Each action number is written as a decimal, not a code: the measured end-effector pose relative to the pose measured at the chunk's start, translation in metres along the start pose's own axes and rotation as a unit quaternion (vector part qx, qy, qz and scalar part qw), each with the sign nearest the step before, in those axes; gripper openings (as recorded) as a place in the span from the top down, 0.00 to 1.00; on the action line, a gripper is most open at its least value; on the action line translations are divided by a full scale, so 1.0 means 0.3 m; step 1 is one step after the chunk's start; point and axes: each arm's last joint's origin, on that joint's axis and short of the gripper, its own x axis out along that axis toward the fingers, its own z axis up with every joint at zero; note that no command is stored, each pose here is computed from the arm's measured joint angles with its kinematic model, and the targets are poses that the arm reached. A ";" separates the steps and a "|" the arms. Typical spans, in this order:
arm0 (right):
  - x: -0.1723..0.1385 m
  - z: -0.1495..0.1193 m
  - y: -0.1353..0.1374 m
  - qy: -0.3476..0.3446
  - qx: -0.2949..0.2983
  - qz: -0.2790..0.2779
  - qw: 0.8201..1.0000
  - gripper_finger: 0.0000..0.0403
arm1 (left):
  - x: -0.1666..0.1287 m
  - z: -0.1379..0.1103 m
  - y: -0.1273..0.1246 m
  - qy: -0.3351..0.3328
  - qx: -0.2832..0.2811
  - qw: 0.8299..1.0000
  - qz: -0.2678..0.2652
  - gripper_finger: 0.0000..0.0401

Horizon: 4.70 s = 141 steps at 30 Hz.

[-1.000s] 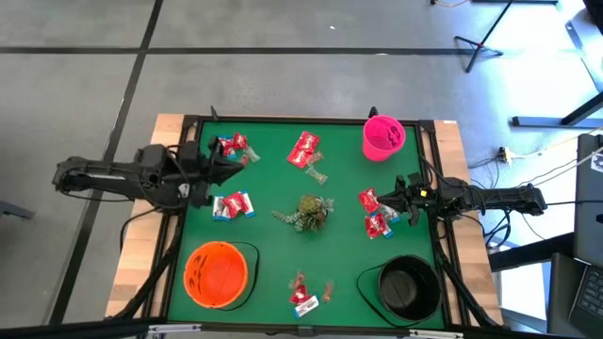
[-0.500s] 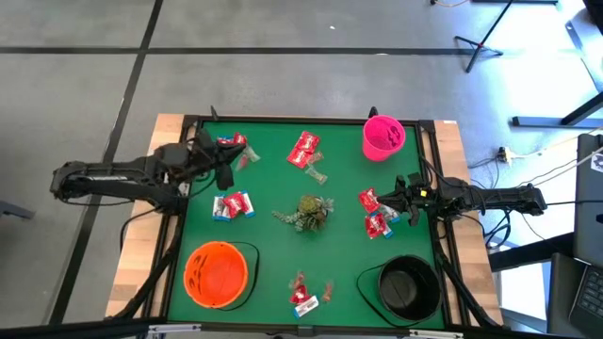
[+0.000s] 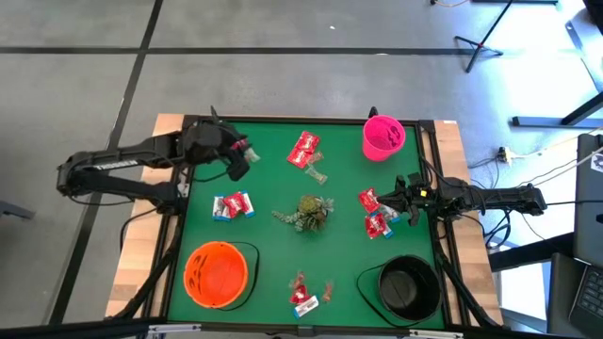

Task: Sort candy
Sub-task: Put the red candy into the orange bucket, then put the green gummy into the pink bucket

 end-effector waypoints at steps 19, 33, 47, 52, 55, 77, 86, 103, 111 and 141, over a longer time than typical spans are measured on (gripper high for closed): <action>0.000 0.000 0.000 0.000 0.000 0.000 1.000 0.98 | 0.213 -0.168 -0.045 0.332 0.009 0.943 -0.010 0.57; 0.000 0.000 0.000 0.000 0.000 0.000 1.000 0.98 | 0.269 -0.261 -0.100 0.413 0.030 0.908 -0.068 0.57; 0.000 0.000 0.000 0.000 0.000 0.000 1.000 0.98 | 0.239 -0.397 -0.185 0.465 0.010 0.878 -0.113 0.57; 0.000 0.000 0.000 0.000 0.000 0.000 1.000 0.98 | 0.248 -0.408 -0.198 0.448 0.002 0.886 -0.118 0.57; 0.000 0.000 0.000 0.000 0.000 0.000 1.000 0.98 | 0.246 -0.422 -0.201 0.450 0.004 0.885 -0.118 0.57; 0.000 0.000 0.000 0.000 0.000 0.000 1.000 0.98 | 0.184 -0.291 -0.227 0.414 0.036 0.902 -0.116 1.00; 0.000 0.000 0.000 0.000 0.000 0.000 1.000 0.98 | -0.078 -0.062 -0.261 0.288 0.033 0.937 -0.194 1.00; 0.000 0.000 0.000 0.000 0.000 0.000 1.000 0.98 | -0.439 -0.135 -0.488 0.290 -0.046 0.916 -0.272 1.00; 0.000 0.000 0.000 0.000 0.000 0.000 1.000 0.98 | -0.483 -0.222 -0.575 0.313 -0.037 0.916 -0.248 1.00; 0.000 0.001 -0.001 -0.003 -0.002 -0.004 1.000 0.98 | -0.454 -0.243 -0.561 0.291 0.074 0.932 -0.204 0.63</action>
